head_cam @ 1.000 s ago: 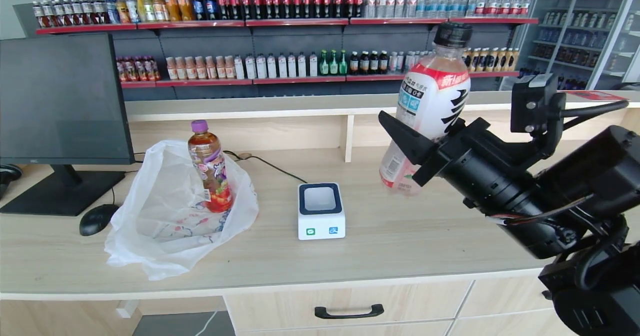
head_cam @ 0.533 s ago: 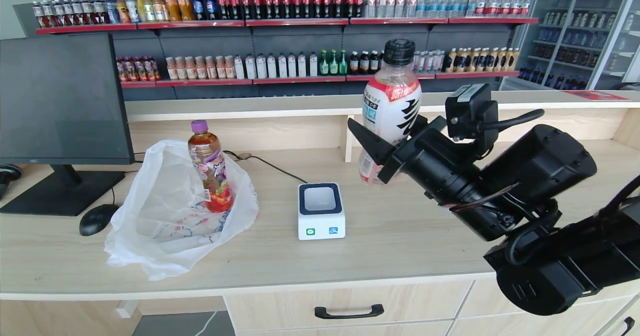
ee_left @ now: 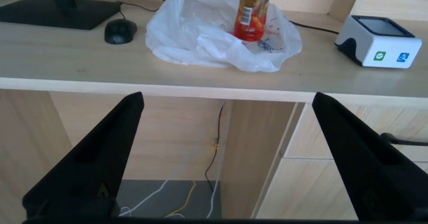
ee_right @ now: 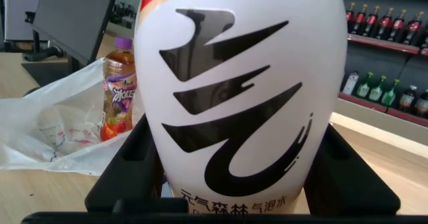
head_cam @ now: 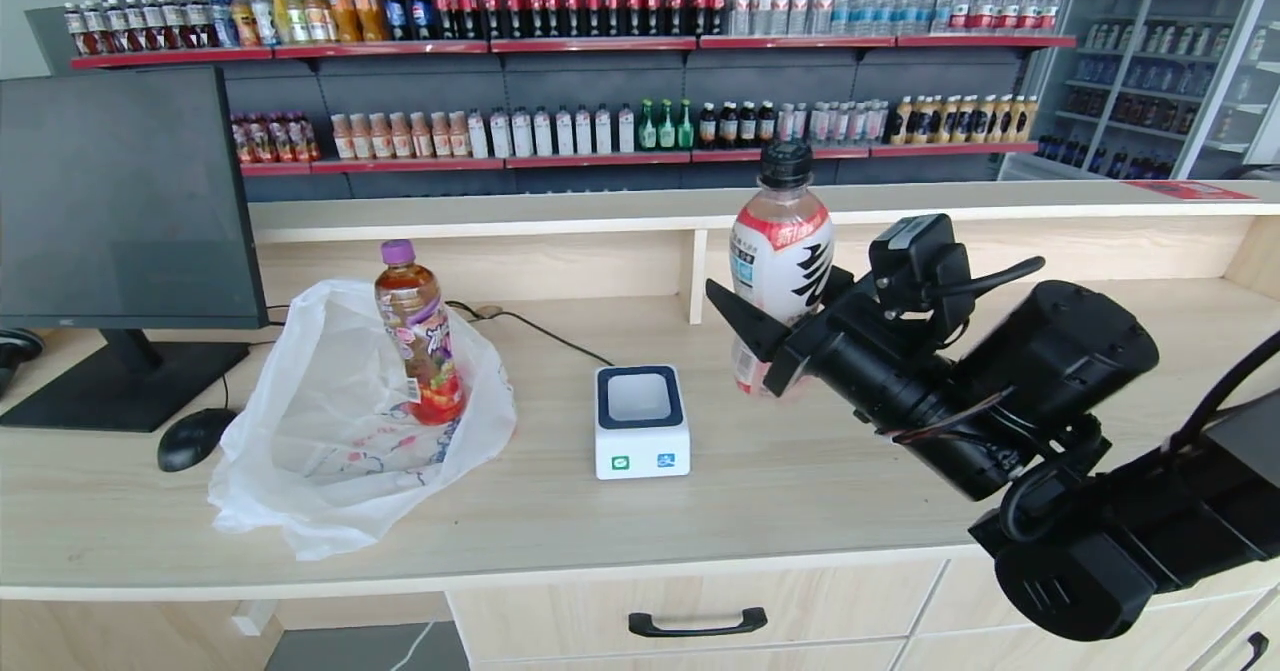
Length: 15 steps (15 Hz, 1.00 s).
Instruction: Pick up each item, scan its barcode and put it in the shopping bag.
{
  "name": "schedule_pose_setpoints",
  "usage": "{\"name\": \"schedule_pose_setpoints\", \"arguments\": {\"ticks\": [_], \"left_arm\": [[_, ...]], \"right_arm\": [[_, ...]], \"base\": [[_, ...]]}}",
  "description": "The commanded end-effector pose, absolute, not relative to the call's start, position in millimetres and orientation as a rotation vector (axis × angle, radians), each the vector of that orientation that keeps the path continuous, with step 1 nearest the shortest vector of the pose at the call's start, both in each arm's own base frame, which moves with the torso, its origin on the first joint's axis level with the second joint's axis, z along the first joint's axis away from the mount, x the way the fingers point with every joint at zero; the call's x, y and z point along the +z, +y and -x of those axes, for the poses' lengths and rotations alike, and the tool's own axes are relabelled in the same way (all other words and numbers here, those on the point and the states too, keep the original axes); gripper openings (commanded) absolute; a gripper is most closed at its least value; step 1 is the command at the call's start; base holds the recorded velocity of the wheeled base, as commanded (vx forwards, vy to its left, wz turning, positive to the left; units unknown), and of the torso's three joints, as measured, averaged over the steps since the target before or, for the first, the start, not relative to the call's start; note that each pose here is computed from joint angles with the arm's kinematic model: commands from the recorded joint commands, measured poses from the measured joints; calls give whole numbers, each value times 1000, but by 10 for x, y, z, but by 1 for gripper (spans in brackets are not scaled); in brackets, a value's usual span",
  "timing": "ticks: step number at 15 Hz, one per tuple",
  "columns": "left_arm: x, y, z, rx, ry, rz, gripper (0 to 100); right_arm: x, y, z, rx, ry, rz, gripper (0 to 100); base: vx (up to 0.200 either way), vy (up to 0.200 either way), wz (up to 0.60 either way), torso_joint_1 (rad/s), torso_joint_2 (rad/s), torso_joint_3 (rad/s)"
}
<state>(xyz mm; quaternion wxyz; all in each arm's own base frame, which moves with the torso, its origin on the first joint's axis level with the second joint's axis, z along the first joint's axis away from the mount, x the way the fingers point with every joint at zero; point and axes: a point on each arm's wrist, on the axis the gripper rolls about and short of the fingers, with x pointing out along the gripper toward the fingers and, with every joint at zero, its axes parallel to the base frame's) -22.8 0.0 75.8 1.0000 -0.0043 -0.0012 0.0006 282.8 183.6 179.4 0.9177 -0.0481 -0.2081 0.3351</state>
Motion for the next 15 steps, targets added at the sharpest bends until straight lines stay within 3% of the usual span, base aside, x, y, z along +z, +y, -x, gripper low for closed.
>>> {"name": "schedule_pose_setpoints", "arguments": {"ticks": [1, 7, 15], "left_arm": [[758, 0, 227, 2, -2, 9, 100], [758, 0, 228, 2, -3, 9, 100], [760, 0, 228, 2, -5, 8, 100]], "right_arm": [[1800, 1790, -2852, 674, -430, 102, 0], [1911, 1651, -2879, 615, -484, 170, 0], [2064, 1589, -2837, 645, -690, 517, 0]], "base": [[0, 200, 0, -2, 2, 2], [0, 200, 0, 0, 5, 3], [0, 0, 0, 0, 0, 0]]}}
